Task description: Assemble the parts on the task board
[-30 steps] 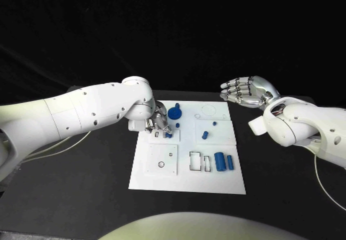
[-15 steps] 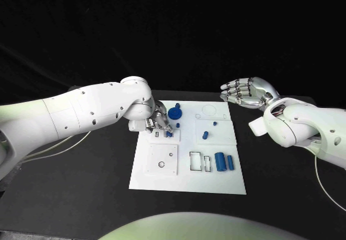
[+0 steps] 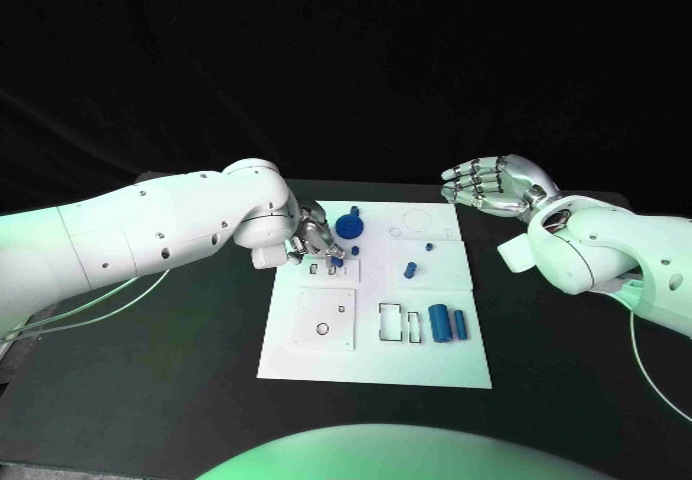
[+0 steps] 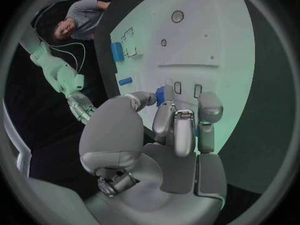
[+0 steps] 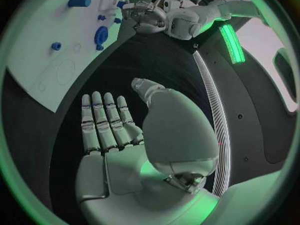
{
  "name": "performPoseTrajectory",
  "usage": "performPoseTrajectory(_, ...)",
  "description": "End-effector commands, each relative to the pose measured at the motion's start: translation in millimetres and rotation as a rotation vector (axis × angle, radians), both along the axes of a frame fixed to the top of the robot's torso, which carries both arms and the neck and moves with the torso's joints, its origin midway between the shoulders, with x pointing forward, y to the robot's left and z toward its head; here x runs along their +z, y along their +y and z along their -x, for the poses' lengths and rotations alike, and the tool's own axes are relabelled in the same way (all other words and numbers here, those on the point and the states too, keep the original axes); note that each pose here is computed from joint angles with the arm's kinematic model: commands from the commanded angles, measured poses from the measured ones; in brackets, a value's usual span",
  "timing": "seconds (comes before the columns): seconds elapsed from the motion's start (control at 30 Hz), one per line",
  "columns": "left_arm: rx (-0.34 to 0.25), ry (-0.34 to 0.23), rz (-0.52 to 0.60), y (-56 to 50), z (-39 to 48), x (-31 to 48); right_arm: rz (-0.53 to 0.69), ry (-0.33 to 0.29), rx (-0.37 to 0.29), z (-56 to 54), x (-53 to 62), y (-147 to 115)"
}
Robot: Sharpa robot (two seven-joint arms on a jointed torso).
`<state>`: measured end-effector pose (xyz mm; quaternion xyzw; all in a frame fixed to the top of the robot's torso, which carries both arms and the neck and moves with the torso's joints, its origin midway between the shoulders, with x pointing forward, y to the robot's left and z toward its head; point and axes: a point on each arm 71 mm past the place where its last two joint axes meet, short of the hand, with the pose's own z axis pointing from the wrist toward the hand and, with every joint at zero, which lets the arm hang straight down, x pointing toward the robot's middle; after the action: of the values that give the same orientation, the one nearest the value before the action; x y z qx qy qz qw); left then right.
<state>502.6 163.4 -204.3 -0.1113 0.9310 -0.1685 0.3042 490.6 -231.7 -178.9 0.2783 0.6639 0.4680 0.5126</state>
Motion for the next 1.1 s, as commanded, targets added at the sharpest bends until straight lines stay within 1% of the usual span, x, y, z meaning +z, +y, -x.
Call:
performPoseTrajectory(0.03,0.004,-0.135,0.022,0.7,0.7,3.6,-0.002,0.006,0.014,0.9,-0.5,0)
performPoseTrajectory(0.23,0.002,-0.217,0.013,7.3,8.3,0.8,-0.002,0.005,0.011,1.2,-0.4,-2)
performPoseTrajectory(0.37,0.000,-0.235,0.007,9.5,11.3,-1.2,-0.001,0.006,0.011,1.3,-0.7,-2)
performPoseTrajectory(0.63,-0.013,-0.241,-0.007,9.2,14.9,-7.7,-0.002,0.007,0.012,1.5,-1.4,-2)
performPoseTrajectory(0.83,-0.030,-0.221,-0.023,7.4,16.5,-12.5,-0.001,0.008,0.011,1.7,-1.8,-2)
performPoseTrajectory(1.1,-0.036,-0.192,-0.042,6.7,16.5,-15.8,-0.002,0.009,0.012,1.7,-1.9,-2)
